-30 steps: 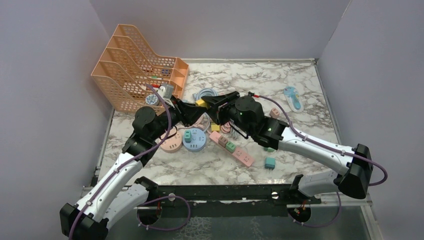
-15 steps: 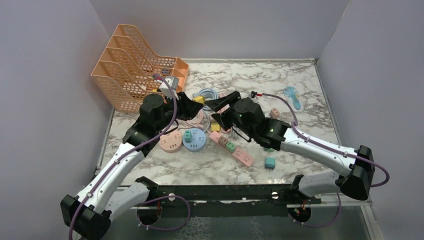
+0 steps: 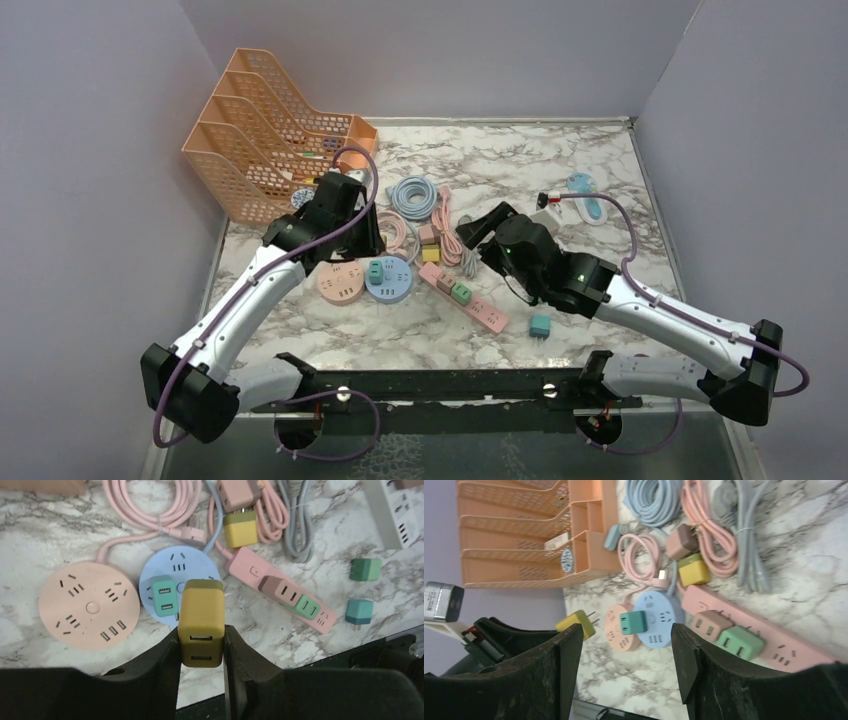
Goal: Insert the plug
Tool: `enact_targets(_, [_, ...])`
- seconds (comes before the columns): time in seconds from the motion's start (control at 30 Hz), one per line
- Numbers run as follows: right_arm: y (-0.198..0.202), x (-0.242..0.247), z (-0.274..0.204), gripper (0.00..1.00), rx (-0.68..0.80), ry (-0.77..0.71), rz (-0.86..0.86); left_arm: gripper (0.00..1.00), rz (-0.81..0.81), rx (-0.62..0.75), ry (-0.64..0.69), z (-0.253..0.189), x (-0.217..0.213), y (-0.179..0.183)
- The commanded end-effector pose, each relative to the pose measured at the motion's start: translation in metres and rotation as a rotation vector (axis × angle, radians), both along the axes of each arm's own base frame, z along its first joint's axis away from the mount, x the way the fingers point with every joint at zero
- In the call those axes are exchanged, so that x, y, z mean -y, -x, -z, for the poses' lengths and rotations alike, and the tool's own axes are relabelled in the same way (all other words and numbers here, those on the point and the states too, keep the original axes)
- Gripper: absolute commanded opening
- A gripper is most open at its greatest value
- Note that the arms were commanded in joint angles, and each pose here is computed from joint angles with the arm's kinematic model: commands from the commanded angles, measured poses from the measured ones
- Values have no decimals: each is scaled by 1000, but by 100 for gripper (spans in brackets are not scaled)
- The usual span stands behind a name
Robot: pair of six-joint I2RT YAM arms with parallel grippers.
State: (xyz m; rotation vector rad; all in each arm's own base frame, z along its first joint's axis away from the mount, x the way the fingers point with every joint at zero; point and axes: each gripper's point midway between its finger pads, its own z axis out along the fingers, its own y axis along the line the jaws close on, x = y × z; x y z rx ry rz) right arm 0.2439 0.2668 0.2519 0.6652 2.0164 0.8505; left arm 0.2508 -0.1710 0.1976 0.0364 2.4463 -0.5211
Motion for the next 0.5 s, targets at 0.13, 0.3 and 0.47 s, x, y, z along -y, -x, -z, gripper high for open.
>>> enact_targets(0.13, [4, 39, 17, 64, 39, 227, 21, 0, -24, -225, -36, 30, 8, 15])
enact_targets(0.3, [-1, 45, 9, 64, 91, 296, 13, 0, -42, -248, -80, 35, 21, 7])
enact_targets(0.47, [-6, 54, 2, 64, 153, 387, 10, 0, -35, -309, -155, 50, 28, 6])
